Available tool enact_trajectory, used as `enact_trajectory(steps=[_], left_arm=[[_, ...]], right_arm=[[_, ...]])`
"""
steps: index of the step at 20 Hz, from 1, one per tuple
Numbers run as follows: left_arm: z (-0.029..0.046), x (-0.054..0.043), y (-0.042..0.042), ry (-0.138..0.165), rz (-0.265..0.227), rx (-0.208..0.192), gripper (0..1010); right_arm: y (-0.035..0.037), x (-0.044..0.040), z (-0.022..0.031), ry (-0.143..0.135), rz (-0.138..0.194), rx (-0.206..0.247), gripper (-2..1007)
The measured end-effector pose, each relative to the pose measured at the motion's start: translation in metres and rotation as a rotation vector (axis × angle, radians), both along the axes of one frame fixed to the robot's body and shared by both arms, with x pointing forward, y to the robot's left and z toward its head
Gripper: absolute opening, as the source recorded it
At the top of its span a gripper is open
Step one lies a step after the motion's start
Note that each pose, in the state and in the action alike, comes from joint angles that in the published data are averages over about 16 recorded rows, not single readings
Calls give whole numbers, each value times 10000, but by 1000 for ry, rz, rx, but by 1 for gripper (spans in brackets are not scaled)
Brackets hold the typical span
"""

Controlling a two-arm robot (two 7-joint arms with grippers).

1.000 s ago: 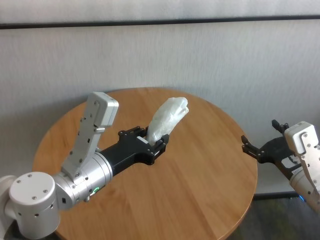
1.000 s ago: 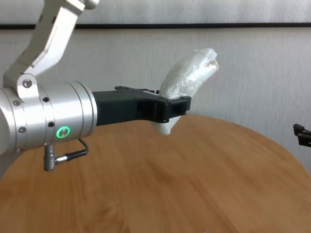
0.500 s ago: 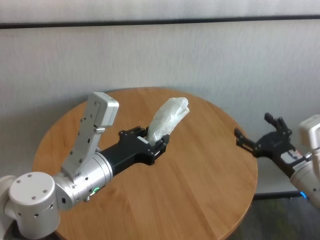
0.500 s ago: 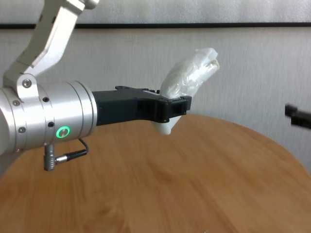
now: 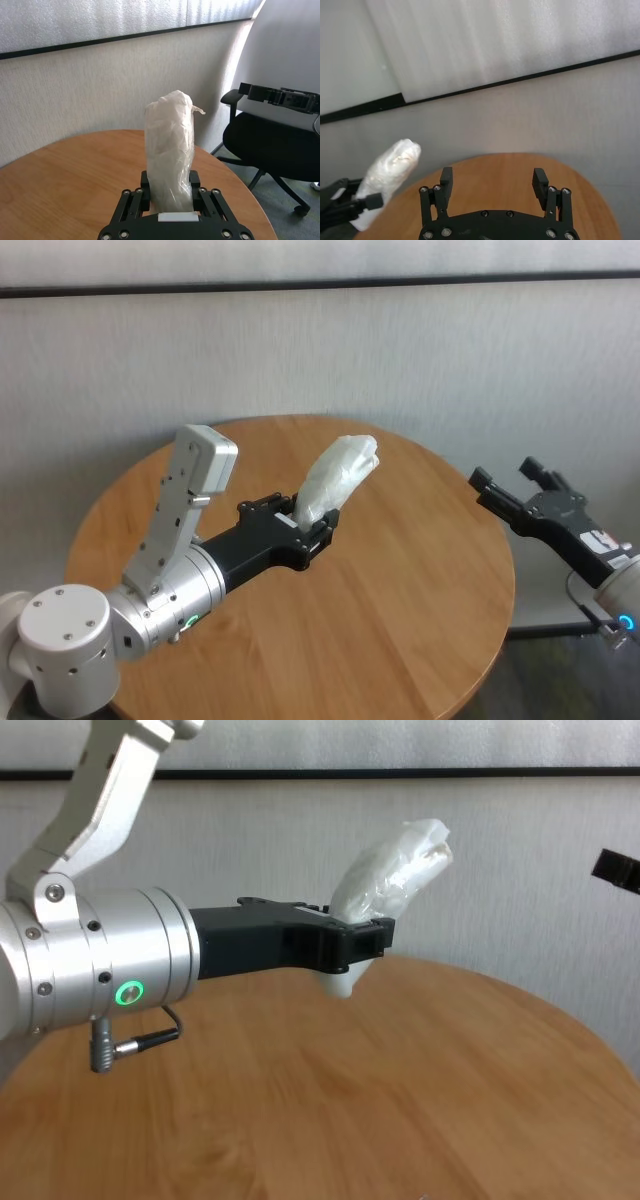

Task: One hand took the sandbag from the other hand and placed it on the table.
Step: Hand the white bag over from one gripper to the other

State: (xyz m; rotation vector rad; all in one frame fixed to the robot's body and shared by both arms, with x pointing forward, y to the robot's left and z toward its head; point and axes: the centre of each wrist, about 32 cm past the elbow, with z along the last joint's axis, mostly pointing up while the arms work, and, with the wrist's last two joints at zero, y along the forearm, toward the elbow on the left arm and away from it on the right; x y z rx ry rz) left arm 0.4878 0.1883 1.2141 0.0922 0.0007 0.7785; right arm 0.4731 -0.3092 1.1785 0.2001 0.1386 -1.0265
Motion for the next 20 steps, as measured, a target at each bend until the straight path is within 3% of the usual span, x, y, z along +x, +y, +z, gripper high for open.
enact_trajectory(steps=[6,10,15,20], left_arm=[[-1,-1,0,-1,-1,0,471],[-1,-2,-1,-1,-1,0,470],[0,-3,-1,-2,-2,0,470],[0,-3,-1,-2,-2,0,471]], right_arm=[[91,33,94,124,123,257,1002],[203,98,135,192,205,374,1002],[353,180,159,256,284,456,1002],[475,246,147,304,330,481,1002]])
